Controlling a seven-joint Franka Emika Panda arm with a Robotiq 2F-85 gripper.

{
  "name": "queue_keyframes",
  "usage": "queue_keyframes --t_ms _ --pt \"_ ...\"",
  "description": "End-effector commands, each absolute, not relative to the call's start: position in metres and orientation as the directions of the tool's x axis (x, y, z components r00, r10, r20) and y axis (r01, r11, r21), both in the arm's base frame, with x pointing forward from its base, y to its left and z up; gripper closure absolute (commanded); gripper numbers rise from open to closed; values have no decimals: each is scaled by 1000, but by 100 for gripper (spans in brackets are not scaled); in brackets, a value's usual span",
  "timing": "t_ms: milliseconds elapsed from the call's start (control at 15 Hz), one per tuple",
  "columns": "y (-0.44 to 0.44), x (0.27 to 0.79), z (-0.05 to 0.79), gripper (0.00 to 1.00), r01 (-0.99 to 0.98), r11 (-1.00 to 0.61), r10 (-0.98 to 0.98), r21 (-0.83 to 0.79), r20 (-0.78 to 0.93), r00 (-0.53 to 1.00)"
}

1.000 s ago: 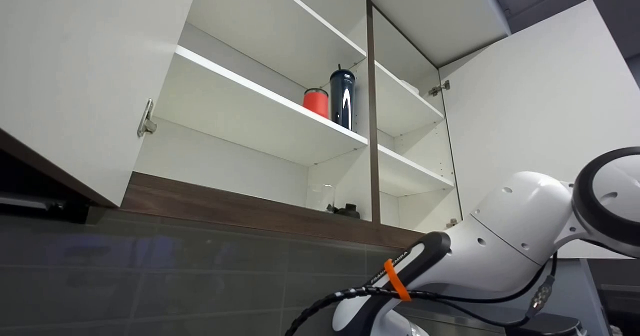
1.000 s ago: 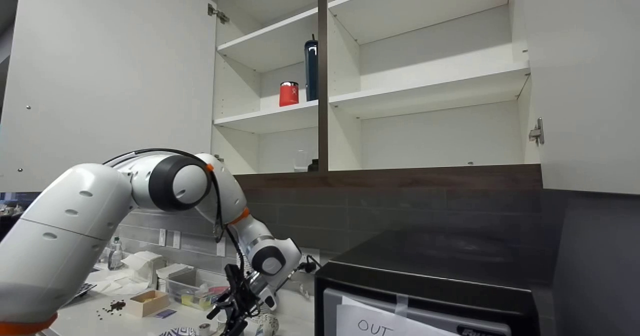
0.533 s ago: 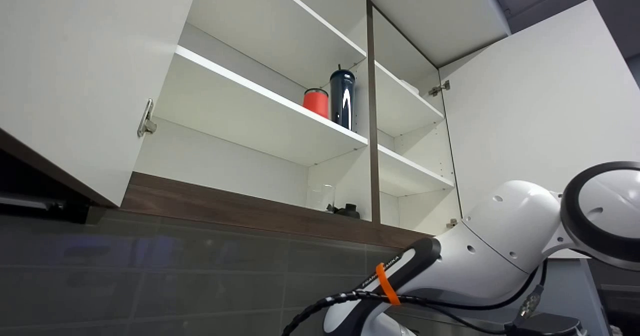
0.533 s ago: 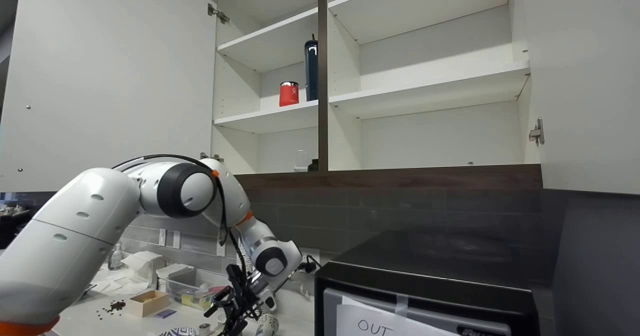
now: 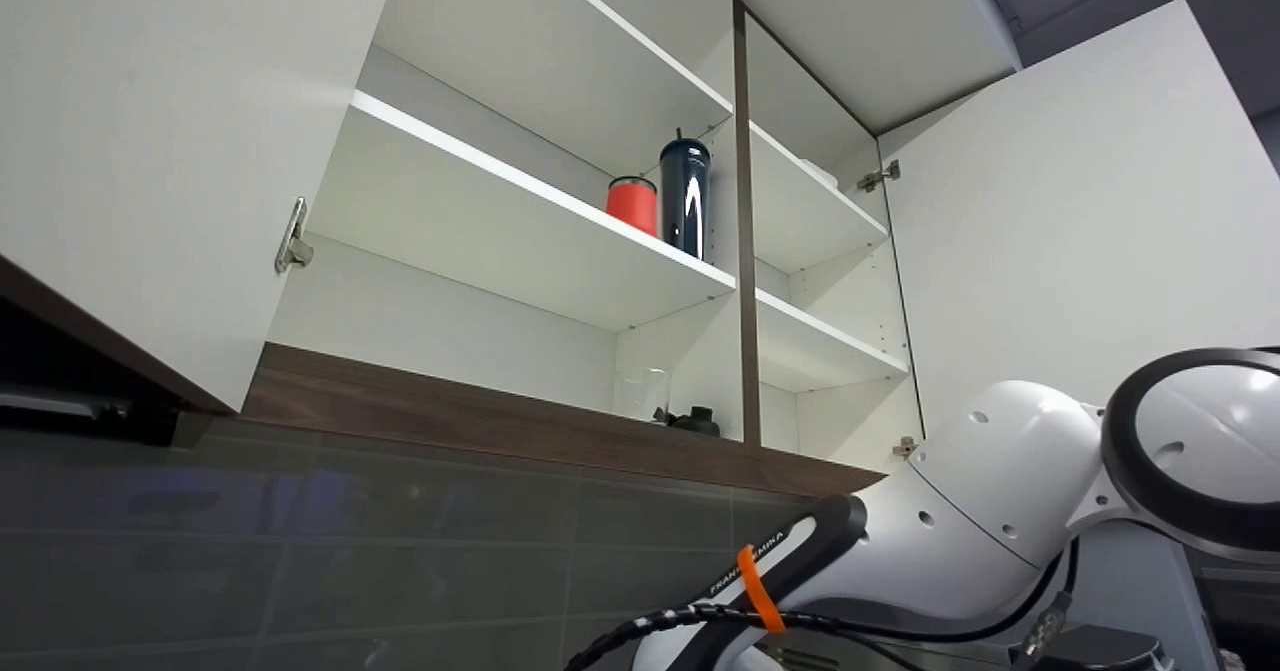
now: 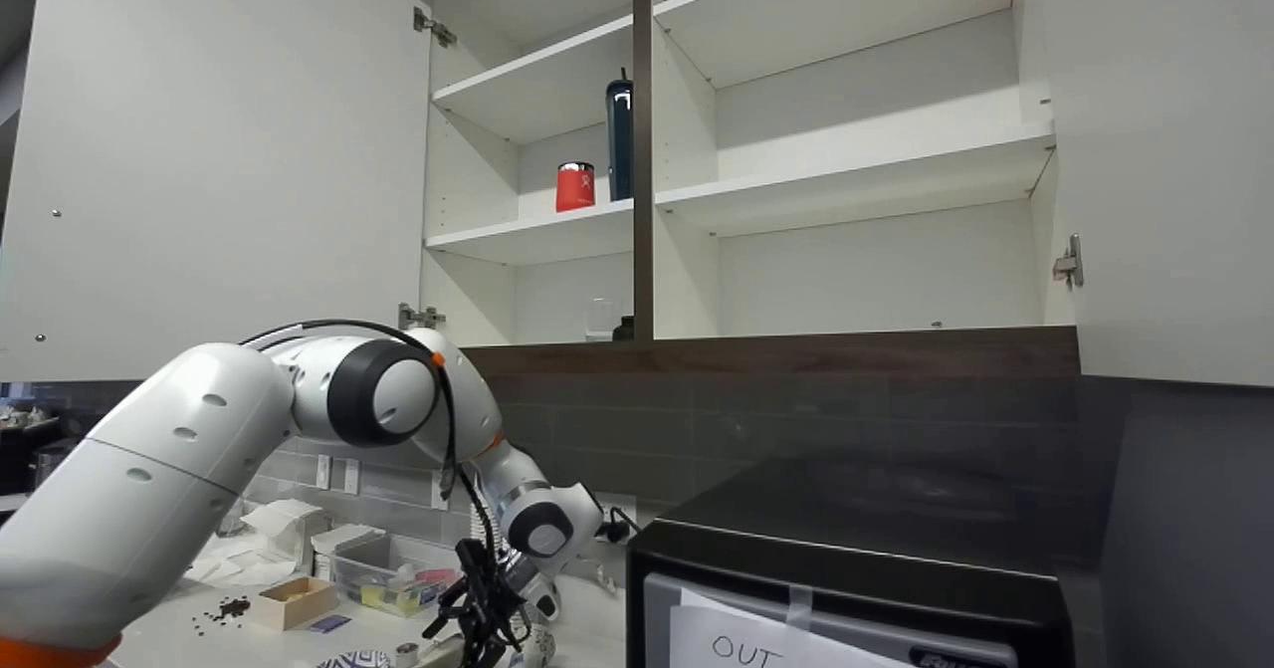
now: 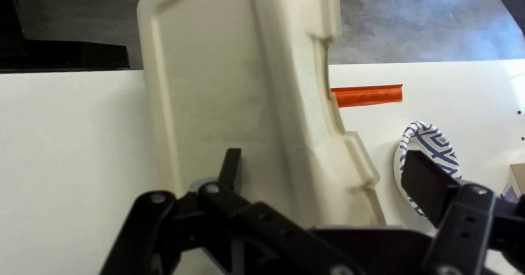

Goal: Move the object on the countertop

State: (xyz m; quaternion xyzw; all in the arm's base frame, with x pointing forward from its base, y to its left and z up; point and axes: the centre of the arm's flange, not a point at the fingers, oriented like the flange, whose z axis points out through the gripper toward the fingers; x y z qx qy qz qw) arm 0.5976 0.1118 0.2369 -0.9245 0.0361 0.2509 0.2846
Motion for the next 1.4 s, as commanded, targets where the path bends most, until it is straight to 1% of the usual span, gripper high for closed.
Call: queue_keyframes --t_ms 0,267,467,1133,1333 --pt "119 602 230 0 -167 -828 116 -535 -456 882" --pt "125 599 234 0 -126 -814 180 -567 -452 874" --pt "124 600 236 0 -120 -816 168 -566 -430 887" --pt "109 602 259 0 -174 -870 -45 -461 -276 960" --pt "104 591 264 0 -268 -882 -180 -388 -249 952"
